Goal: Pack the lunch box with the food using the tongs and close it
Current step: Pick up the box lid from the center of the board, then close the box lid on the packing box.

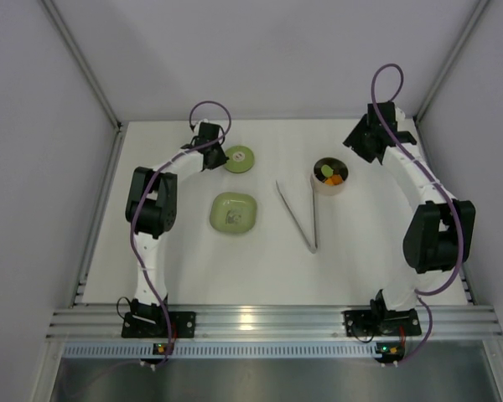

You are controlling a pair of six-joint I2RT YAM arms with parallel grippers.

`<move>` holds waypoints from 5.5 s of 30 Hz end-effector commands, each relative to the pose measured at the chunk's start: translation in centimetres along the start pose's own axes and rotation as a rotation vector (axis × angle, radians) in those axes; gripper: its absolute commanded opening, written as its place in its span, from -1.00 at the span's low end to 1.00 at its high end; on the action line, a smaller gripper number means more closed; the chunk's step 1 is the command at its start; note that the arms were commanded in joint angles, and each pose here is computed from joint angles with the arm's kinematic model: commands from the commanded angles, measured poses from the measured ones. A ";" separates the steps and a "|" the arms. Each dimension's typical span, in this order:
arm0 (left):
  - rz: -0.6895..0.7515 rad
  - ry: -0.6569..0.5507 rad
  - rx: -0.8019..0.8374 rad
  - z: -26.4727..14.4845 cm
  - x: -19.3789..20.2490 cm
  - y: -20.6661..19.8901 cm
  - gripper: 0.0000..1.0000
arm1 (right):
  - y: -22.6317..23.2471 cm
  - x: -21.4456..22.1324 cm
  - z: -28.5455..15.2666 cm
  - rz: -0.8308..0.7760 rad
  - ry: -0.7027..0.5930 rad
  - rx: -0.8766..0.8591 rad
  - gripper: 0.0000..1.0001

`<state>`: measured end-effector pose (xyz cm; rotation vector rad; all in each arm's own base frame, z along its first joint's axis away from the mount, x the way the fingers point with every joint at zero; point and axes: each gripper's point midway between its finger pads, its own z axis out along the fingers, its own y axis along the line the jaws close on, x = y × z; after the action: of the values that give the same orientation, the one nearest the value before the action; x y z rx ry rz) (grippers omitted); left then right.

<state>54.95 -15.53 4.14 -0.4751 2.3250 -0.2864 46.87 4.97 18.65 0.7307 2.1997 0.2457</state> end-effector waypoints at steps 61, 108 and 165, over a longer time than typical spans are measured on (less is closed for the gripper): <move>-0.126 0.028 0.322 -5.1 0.4 -5.6 -1.00 | -1.0 -2.9 -4.5 -0.011 -0.100 -0.036 0.04; 0.157 -0.058 0.634 -12.0 9.0 -31.2 -1.00 | -4.9 -1.3 -11.2 -0.033 -0.165 -0.023 0.05; 0.248 0.078 0.457 -7.6 14.1 -27.7 -1.00 | -5.2 -0.1 -5.1 -0.128 -0.042 0.052 0.05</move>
<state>47.25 -45.81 10.59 0.0298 2.2519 -0.7083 39.74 1.44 19.00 0.6321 2.2279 0.1099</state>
